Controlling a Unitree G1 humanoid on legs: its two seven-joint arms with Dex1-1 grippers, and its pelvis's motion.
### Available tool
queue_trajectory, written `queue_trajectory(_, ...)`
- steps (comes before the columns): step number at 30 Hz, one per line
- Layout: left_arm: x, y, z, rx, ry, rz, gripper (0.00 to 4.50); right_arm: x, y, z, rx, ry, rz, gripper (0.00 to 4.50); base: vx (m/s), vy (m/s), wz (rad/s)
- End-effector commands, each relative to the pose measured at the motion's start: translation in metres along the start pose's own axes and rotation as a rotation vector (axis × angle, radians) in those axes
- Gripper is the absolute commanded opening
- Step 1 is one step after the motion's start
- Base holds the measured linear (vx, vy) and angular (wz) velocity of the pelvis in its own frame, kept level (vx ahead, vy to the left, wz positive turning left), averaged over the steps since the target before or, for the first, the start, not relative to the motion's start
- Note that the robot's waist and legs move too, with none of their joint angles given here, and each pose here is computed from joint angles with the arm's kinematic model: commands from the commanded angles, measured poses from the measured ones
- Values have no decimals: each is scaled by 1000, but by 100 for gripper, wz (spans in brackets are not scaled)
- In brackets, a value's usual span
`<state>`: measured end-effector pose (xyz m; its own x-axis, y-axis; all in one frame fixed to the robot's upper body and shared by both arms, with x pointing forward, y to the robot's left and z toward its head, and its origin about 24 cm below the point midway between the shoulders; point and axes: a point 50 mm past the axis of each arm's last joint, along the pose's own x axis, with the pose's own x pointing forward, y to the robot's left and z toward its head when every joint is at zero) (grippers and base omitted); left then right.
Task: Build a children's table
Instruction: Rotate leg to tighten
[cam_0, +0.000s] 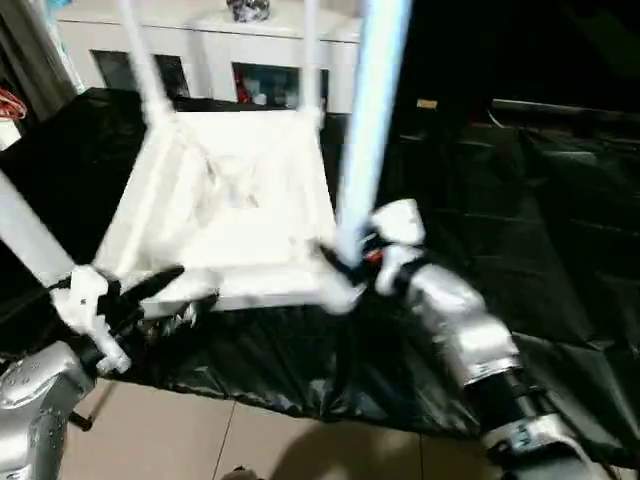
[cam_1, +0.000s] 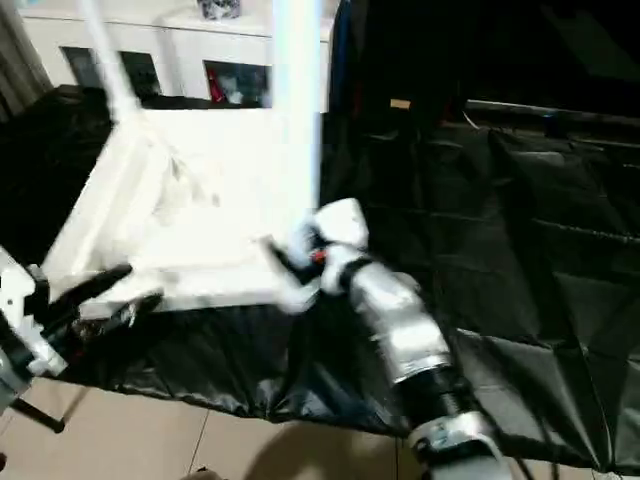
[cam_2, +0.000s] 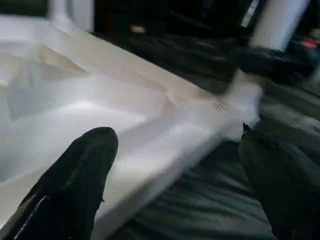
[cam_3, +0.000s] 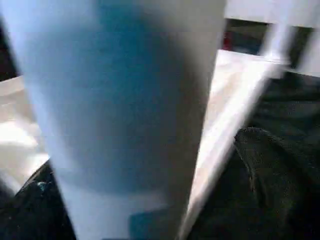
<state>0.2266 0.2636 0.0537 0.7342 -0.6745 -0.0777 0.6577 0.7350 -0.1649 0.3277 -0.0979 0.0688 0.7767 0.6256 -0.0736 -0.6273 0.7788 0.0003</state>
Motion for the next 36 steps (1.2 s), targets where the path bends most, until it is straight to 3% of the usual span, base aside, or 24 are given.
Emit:
queue_trajectory(1, -4, 0, -5, -19, 31, -25, 444, -3, -14, 2, -17, 4, -74, 450, 0, 0, 0)
queue_trajectory(5, -14, 9, -10, 15, 67, -23, 444, -5, -45, -4, -33, 59, -300, 450, 0, 0, 0)
queue_trajectory(7, -7, -1, -6, 34, 69, -45, 444, -6, -58, -5, -10, 76, -400, 450, 0, 0, 0)
queue_trajectory(12, -2, -5, -4, 39, 58, -48, 444, -1, -52, 3, -2, 46, -353, 450, 0, 0, 0)
queue_trajectory(17, -3, -7, -8, 18, 65, -67, 444, 0, -47, 1, -27, 42, -325, 450, 0, 0, 0)
queue_trajectory(21, -13, -7, -7, -21, 72, -74, 444, -5, -53, -5, -26, 56, -358, 450, 0, 0, 0)
queue_trajectory(24, -25, -1, -5, -21, 88, -60, 444, -14, -68, -7, -34, 77, -421, 450, 0, 0, 0)
queue_trajectory(31, -25, -2, -3, -57, 160, -100, 444, -27, -89, -3, -41, 86, -485, 450, 0, 0, 0)
queue_trajectory(35, -13, 4, 10, -30, 77, -71, 444, -30, -92, -3, -54, 92, -484, 450, 0, 0, 0)
queue_trajectory(36, -26, -1, 23, -11, 47, -59, 444, -31, -92, -3, -59, 97, -477, 450, 0, 0, 0)
